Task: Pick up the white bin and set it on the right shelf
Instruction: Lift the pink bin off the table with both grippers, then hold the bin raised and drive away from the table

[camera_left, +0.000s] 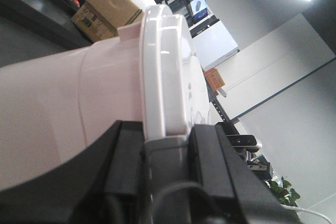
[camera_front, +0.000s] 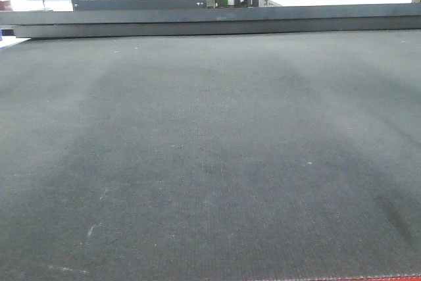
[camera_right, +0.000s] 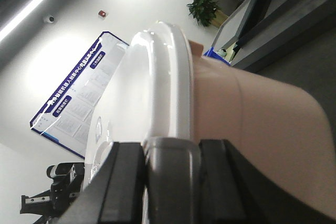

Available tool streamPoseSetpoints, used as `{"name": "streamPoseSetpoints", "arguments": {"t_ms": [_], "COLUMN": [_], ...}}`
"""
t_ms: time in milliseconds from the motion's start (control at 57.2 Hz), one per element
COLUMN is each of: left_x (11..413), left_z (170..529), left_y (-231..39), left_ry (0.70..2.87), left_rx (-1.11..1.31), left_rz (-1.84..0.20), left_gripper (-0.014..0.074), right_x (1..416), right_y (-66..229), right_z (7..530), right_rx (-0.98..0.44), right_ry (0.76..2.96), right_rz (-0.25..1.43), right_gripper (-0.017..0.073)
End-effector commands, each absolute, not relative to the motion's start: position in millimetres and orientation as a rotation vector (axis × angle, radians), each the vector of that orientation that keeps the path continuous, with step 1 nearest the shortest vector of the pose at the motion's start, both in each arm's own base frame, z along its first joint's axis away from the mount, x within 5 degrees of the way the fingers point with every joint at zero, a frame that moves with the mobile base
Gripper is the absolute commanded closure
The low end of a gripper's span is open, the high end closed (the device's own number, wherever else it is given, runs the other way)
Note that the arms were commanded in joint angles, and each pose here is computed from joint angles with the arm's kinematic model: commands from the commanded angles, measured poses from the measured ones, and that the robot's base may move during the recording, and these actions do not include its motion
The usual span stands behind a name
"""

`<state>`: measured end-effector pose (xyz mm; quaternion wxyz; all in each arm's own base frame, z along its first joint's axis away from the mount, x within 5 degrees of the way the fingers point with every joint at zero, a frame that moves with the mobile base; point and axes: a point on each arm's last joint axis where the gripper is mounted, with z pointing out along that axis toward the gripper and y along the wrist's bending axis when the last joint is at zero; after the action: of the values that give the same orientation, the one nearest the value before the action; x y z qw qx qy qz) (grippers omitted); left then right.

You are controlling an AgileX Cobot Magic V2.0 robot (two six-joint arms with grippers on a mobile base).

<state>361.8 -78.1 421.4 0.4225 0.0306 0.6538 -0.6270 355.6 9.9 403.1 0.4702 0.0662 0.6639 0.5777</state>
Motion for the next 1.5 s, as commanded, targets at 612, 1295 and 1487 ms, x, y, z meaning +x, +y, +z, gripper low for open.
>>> {"name": "streamPoseSetpoints", "arguments": {"t_ms": [612,1295,1487], "left_x": [312,313,313], "left_z": [473,473,473], "left_y": [-101,-101,-101], "left_ry": [1.436,1.436,1.436], "left_rx": [0.316,0.313,0.313], "left_rz": [-1.796,-1.794,-1.794], "left_gripper": [0.0711,0.0711,0.0711], "right_x": [290,308,312], "right_y": [44,34,32], "right_z": [466,464,464], "right_rx": [-0.254,-0.029,0.022], "right_ry": [1.43,1.441,1.441], "right_rz": [1.679,1.535,1.5], "right_gripper": [0.0501,0.0501,0.0501]}}
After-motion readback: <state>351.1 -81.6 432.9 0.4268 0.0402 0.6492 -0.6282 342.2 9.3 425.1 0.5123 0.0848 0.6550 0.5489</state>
